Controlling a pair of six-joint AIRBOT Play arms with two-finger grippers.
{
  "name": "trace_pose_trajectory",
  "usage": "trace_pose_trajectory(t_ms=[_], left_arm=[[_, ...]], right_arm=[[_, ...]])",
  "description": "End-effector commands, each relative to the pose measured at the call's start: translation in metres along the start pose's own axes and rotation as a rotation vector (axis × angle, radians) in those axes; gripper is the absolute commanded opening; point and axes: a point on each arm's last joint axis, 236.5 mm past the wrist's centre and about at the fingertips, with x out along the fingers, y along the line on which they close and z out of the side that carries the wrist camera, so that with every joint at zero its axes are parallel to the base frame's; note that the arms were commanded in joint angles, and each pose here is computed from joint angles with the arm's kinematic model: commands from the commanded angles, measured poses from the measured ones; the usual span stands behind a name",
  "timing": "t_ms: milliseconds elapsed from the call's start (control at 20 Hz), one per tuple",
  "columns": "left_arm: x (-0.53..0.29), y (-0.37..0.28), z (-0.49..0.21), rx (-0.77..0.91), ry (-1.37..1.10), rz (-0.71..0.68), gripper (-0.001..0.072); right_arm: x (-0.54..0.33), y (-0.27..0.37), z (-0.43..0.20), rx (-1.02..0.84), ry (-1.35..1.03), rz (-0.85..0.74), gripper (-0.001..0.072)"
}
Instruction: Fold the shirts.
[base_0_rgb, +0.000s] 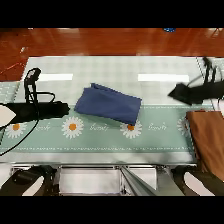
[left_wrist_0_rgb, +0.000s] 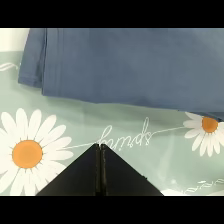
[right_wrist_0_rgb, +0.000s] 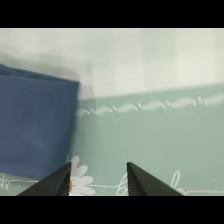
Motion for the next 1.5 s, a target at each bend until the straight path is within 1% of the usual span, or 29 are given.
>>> trace_pose_trajectory(t_ms=[0, 100, 400, 500, 650, 700, 750, 800, 950, 1050, 1200, 1300, 1450], left_arm=[[0.003, -0.001, -0.005, -0.014, 0.014, -0.01, 0.0023], [0.003, -0.001, -0.005, -0.014, 0.015, -0.01, 0.0023], [0.003, -0.001, -0.005, -0.014, 0.015, -0.01, 0.0023], [0.003, 0.0, -0.005, -0.014, 0.015, -0.01, 0.0023], [0.003, 0.0, -0.005, -0.014, 0.014, -0.01, 0.0023], [0.003, 0.0, -0.004, -0.014, 0.012, -0.01, 0.0023], [0.003, -0.001, -0.004, -0.014, 0.011, -0.01, 0.0023], [0.003, 0.0, -0.004, -0.014, 0.011, -0.01, 0.0023], [0.003, 0.0, -0.004, -0.014, 0.012, -0.01, 0.0023], [0.004, 0.0, -0.004, -0.014, 0.012, -0.009, 0.0023], [0.006, 0.001, -0.005, -0.017, 0.021, -0.007, 0.0023], [0.008, 0.002, -0.006, -0.019, 0.029, -0.004, 0.0023], [0.012, 0.003, -0.008, -0.024, 0.042, 0.0, 0.0023]], right_arm=[[0.048, -0.017, -0.047, 0.16, 0.007, 0.067, 0.0416], [0.078, 0.002, -0.061, 0.181, 0.073, 0.121, 0.0416], [0.149, 0.064, -0.077, 0.298, 0.193, 0.327, 0.0415], [0.164, 0.081, -0.082, 0.28, 0.253, 0.353, 0.041], [0.18, 0.115, -0.088, 0.2, 0.32, 0.386, 0.0398], [0.183, 0.129, -0.09, 0.166, 0.341, 0.403, 0.0317], [0.183, 0.143, -0.09, 0.124, 0.358, 0.426, 0.013], [0.177, 0.161, -0.086, 0.051, 0.354, 0.465, 0.0025], [0.145, 0.212, -0.056, -0.108, 0.321, 0.546, 0.0024], [0.117, 0.236, -0.024, -0.222, 0.269, 0.526, 0.0024], [0.062, 0.261, 0.042, -0.352, 0.108, 0.441, 0.0023], [0.018, 0.265, 0.083, -0.386, 0.002, 0.405, 0.0023], [-0.048, 0.249, 0.128, -0.364, -0.099, 0.383, 0.0023]])
